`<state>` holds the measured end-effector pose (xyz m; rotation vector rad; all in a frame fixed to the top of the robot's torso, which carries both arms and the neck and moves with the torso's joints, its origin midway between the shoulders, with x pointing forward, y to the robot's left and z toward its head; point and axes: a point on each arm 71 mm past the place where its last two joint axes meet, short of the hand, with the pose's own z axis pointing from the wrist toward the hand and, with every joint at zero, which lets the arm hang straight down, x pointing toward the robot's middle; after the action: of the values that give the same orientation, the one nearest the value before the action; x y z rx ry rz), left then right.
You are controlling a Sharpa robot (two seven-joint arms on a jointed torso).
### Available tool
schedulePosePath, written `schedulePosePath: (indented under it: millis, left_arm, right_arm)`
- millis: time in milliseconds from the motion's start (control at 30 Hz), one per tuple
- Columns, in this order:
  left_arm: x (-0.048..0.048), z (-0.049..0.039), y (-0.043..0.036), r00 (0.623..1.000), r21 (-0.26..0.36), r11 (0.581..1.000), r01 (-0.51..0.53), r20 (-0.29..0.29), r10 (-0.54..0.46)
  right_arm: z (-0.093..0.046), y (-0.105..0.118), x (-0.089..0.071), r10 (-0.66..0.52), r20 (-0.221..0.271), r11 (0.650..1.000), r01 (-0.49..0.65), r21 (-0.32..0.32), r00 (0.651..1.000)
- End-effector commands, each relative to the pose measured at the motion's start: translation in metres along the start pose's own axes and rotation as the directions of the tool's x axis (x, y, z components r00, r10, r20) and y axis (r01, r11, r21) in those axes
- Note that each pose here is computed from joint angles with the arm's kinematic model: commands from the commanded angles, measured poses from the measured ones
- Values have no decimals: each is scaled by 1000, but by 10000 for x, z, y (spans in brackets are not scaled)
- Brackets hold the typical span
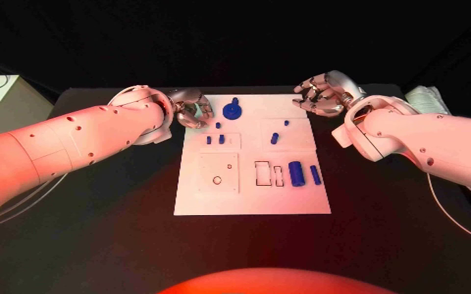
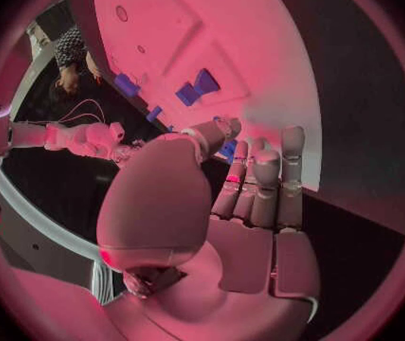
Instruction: Assemble the parts on the task board
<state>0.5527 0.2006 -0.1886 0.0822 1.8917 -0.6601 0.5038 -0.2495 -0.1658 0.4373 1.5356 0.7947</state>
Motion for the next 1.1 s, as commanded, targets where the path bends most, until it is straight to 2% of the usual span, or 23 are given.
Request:
schedulePosePath:
  millis: [33, 133, 200, 233, 267, 300, 367, 467, 533, 633, 800, 967, 1100]
  left_arm:
    - [-30, -31, 4, 999, -6, 999, 38, 7, -38]
    - [-99, -89, 24, 992, 3, 993, 121, 47, -121]
    - [-159, -145, 42, 968, 28, 972, 232, 92, -234]
    - [-190, -180, 52, 943, 51, 950, 309, 112, -313]
    - [-228, -231, 62, 896, 93, 904, 418, 125, -427]
    - [-240, -252, 63, 870, 115, 878, 465, 122, -477]
    - [-275, -323, 55, 762, 191, 763, 617, 96, -640]
    - [-301, -426, 46, 607, 275, 593, 757, 39, -794]
    - [-306, -492, 49, 539, 313, 515, 798, 8, -842]
    - [-306, -577, 50, 479, 348, 440, 828, -30, -878]
    - [-265, -688, 22, 428, 377, 372, 848, -73, -901]
    - [-211, -762, -32, 407, 391, 341, 855, -97, -908]
    - [-194, -783, -47, 402, 394, 335, 856, -99, -910]
  right_arm:
    - [22, 2, 15, -105, -38, 994, 103, -47, 994]
    - [52, -8, 12, -175, -46, 982, 171, -77, 984]
    - [71, -6, 18, -231, -50, 969, 224, -104, 972]
    - [80, -1, 27, -265, -52, 959, 258, -121, 963]
    - [87, 2, 47, -314, -56, 942, 303, -144, 948]
    - [90, 2, 59, -334, -58, 934, 323, -154, 941]
    - [93, -1, 108, -405, -71, 904, 387, -182, 912]
    - [94, -24, 184, -494, -92, 859, 469, -205, 864]
    - [98, -39, 224, -539, -104, 834, 511, -211, 836]
    - [109, -55, 275, -579, -115, 808, 549, -214, 807]
    - [131, -79, 360, -612, -133, 785, 580, -216, 779]
    - [144, -95, 447, -633, -135, 770, 601, -214, 762]
    - [156, -92, 484, -648, -124, 758, 620, -202, 752]
